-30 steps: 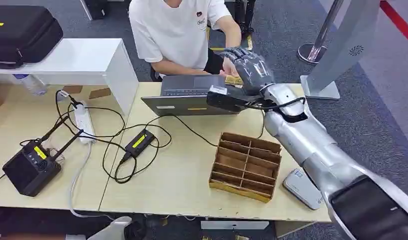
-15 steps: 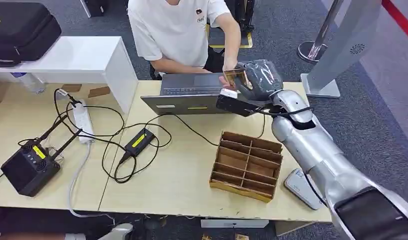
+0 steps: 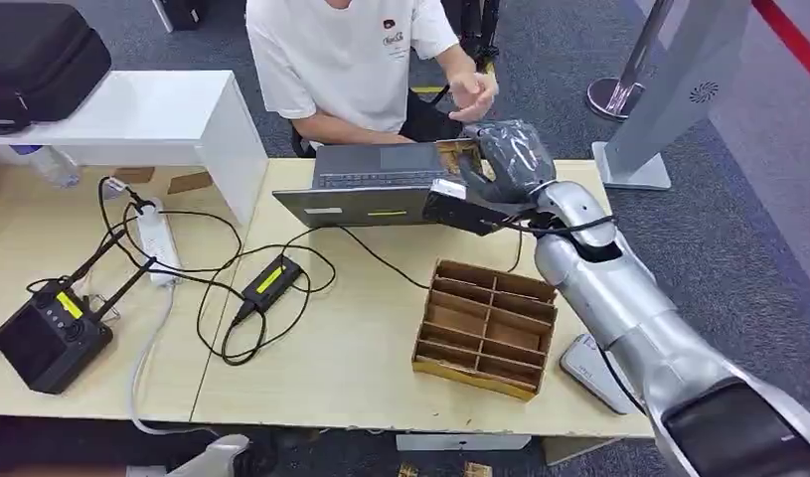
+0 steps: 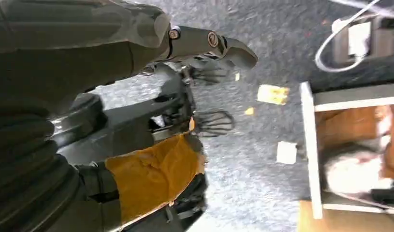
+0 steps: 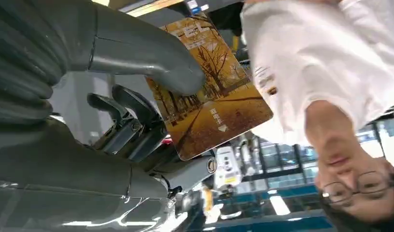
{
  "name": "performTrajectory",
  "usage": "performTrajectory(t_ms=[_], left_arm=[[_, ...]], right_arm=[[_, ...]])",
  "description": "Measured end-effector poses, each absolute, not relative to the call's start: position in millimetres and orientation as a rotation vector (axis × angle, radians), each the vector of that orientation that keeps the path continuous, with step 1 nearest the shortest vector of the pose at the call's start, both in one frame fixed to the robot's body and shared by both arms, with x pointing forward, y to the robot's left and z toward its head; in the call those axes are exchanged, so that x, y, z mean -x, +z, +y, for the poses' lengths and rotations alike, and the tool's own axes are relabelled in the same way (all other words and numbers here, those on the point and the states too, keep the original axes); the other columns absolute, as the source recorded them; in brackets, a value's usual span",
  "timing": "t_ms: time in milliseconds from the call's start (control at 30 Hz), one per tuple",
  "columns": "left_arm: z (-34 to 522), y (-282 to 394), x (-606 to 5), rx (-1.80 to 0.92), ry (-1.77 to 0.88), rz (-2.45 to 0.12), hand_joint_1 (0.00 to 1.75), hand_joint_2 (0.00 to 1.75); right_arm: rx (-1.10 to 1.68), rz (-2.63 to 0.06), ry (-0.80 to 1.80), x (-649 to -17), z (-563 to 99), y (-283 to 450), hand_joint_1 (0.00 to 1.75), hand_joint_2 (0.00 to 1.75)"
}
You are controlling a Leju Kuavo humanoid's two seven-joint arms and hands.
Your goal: Pass the card to the sensor for recognition and then transmit it.
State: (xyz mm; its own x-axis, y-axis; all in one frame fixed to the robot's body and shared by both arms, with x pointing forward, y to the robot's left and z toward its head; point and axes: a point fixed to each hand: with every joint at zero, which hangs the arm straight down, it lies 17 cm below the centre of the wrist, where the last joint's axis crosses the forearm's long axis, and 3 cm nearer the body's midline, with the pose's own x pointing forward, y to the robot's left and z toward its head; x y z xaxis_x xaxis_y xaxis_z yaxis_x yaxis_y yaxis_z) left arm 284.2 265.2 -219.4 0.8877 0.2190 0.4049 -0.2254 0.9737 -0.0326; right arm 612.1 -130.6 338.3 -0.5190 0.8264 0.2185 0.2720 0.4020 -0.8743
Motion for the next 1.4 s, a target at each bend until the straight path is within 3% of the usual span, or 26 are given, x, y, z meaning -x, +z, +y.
performTrajectory(t_ms=[200,1000,1400], left_arm=[[222,-223,-268,0.020,0.199,-0.418,0.00,1.75],[221,-228,-256,0.036,0.195,-0.408,0.00,1.75],[233,-233,-246,0.026,0.254,-0.418,0.00,1.75]], right_arm=[[1.039,-1.949,1.042,-620,-173,326,1.75,1.75],[1.194,-1.777,0.752,-596,-389,270,1.75,1.75],[1.187,-1.821,0.765,-520,-401,223,1.75,1.75]])
